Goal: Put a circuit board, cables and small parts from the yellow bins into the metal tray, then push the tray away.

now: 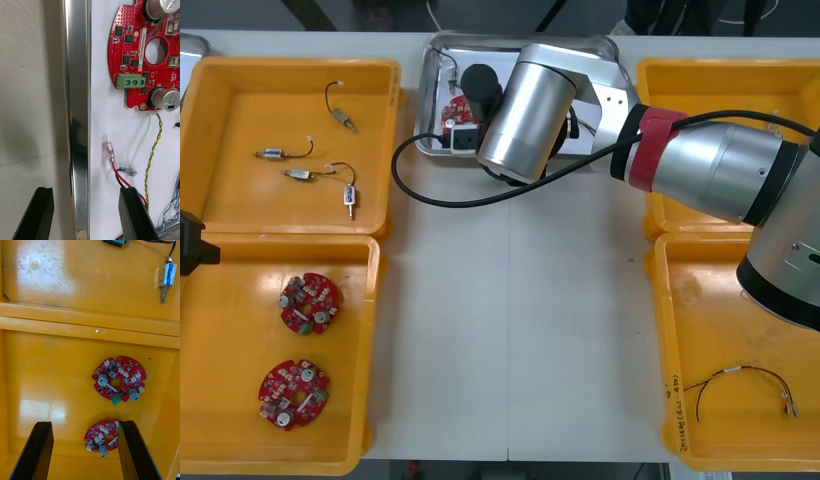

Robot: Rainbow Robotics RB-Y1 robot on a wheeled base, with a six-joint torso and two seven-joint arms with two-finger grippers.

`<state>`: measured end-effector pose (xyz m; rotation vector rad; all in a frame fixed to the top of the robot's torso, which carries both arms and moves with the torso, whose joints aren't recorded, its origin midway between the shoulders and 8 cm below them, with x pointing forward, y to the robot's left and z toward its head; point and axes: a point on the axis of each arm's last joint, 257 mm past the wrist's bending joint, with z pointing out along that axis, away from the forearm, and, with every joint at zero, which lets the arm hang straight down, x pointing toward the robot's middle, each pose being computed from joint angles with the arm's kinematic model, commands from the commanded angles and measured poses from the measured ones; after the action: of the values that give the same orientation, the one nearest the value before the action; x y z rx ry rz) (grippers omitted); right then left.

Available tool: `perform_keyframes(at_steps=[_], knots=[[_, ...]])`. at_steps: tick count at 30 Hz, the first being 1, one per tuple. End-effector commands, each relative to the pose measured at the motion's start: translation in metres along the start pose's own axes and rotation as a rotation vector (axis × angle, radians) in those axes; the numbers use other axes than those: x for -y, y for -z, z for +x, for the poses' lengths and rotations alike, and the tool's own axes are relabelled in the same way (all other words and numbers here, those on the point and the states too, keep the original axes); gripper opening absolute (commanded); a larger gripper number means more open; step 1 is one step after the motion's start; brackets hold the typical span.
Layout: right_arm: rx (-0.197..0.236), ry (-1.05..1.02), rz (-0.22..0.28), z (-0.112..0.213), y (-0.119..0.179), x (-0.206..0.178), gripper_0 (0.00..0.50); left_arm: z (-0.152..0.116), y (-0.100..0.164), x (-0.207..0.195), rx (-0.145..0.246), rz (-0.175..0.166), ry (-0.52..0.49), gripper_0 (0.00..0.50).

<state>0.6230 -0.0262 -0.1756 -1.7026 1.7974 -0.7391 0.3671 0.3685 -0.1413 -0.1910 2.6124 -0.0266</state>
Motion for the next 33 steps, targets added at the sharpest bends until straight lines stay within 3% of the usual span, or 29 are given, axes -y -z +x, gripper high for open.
perform_keyframes(at_steps=[1, 5, 16, 18, 25, 27, 28, 29, 30, 31, 32, 33], knots=[[0.052, 0.004, 0.012, -0.029, 0.033, 0.032, 0.5, 0.004, 0.004, -0.011, -0.01, -0.05, -0.108, 0.5], [0.054, -0.061, -0.064, -0.029, 0.046, 0.026, 0.5, 0.004, 0.004, -0.011, -0.01, -0.05, -0.108, 0.5], [0.008, -0.129, -0.176, -0.016, 0.084, 0.007, 0.5, 0.004, 0.004, -0.011, -0.01, -0.05, -0.108, 0.5], [-0.004, -0.164, -0.217, -0.006, 0.1, -0.002, 0.5, 0.004, 0.004, -0.011, -0.01, -0.05, -0.108, 0.5], [-0.048, -0.272, -0.263, 0.04, 0.134, -0.024, 0.5, 0.004, 0.004, -0.011, -0.01, -0.05, -0.108, 0.5], [0.018, -0.325, -0.229, 0.039, 0.145, -0.018, 0.5, 0.004, 0.004, -0.011, -0.01, -0.05, -0.108, 0.5], [0.018, -0.325, -0.229, 0.039, 0.145, -0.018, 0.5, 0.004, 0.004, -0.011, -0.01, -0.05, -0.108, 0.5], [0.059, -0.366, -0.202, 0.041, 0.153, -0.012, 0.5, 0.004, 0.004, -0.011, -0.01, -0.05, -0.108, 0.5], [0.069, -0.378, -0.194, 0.042, 0.155, -0.01, 0.5, 0.004, 0.004, -0.011, -0.01, -0.05, -0.108, 0.5], [0.106, -0.426, -0.163, 0.047, 0.164, 0.0, 0.5, 0.004, 0.004, -0.011, -0.01, -0.05, -0.108, 0.5], [0.106, -0.426, -0.163, 0.047, 0.164, 0.0, 0.5, 0.004, 0.004, -0.011, -0.01, -0.05, -0.108, 0.5], [0.143, -0.482, -0.14, 0.052, 0.173, 0.008, 0.5, 0.004, 0.004, -0.011, -0.01, -0.05, -0.108, 0.5]])
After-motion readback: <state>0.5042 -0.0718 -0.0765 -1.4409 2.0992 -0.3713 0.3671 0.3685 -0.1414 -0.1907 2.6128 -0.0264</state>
